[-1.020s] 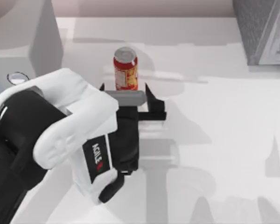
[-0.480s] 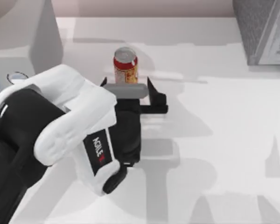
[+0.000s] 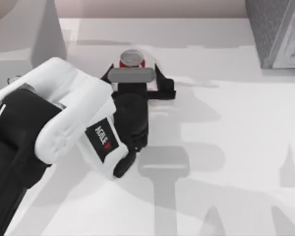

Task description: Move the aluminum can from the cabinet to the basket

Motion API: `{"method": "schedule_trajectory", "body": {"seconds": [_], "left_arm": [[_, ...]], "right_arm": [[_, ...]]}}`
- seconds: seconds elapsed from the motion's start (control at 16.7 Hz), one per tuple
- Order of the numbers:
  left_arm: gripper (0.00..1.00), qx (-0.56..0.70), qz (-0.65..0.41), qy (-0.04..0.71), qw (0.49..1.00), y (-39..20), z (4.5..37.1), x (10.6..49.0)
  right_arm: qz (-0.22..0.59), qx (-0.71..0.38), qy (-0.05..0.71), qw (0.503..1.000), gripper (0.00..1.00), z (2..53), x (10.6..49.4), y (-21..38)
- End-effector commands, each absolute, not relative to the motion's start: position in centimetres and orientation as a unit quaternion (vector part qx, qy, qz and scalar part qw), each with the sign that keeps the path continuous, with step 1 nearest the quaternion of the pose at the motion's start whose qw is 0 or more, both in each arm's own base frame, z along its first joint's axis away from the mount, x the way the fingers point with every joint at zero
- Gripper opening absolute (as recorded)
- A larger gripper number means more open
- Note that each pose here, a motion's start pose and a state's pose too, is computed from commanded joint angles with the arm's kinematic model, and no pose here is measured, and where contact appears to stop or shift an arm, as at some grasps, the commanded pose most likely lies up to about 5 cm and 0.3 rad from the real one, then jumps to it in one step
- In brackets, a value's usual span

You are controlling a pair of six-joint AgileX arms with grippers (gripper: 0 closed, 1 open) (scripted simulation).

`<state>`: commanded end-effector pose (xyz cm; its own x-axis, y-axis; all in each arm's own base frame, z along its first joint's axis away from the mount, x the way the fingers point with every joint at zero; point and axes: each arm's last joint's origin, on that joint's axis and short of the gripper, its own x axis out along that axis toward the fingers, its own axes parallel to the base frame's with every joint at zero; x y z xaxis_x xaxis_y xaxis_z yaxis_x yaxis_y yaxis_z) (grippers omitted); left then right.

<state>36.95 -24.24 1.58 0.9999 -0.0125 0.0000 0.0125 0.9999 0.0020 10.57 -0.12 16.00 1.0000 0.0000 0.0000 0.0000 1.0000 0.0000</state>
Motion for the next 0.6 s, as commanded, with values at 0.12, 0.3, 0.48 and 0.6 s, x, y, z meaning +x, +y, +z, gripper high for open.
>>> {"method": "schedule_trajectory", "body": {"seconds": [0.12, 0.3, 0.48, 0.6], "left_arm": [[1.0, 0.001, -0.006, 0.0, 1.0, -24.24, 1.58, 36.95], [0.77, 0.001, -0.006, 0.0, 1.0, -24.24, 1.58, 36.95], [0.55, 0.001, -0.006, 0.0, 1.0, -24.24, 1.58, 36.95], [0.4, 0.001, -0.006, 0.0, 1.0, -24.24, 1.58, 36.95]], "right_arm": [[0.0, 0.0, 0.0, 1.0, 1.0, 16.0, 10.57, -0.12], [0.0, 0.0, 0.0, 1.0, 1.0, 16.0, 10.57, -0.12], [0.0, 0.0, 0.0, 1.0, 1.0, 16.0, 10.57, -0.12], [0.0, 0.0, 0.0, 1.0, 1.0, 16.0, 10.57, -0.12]]}}
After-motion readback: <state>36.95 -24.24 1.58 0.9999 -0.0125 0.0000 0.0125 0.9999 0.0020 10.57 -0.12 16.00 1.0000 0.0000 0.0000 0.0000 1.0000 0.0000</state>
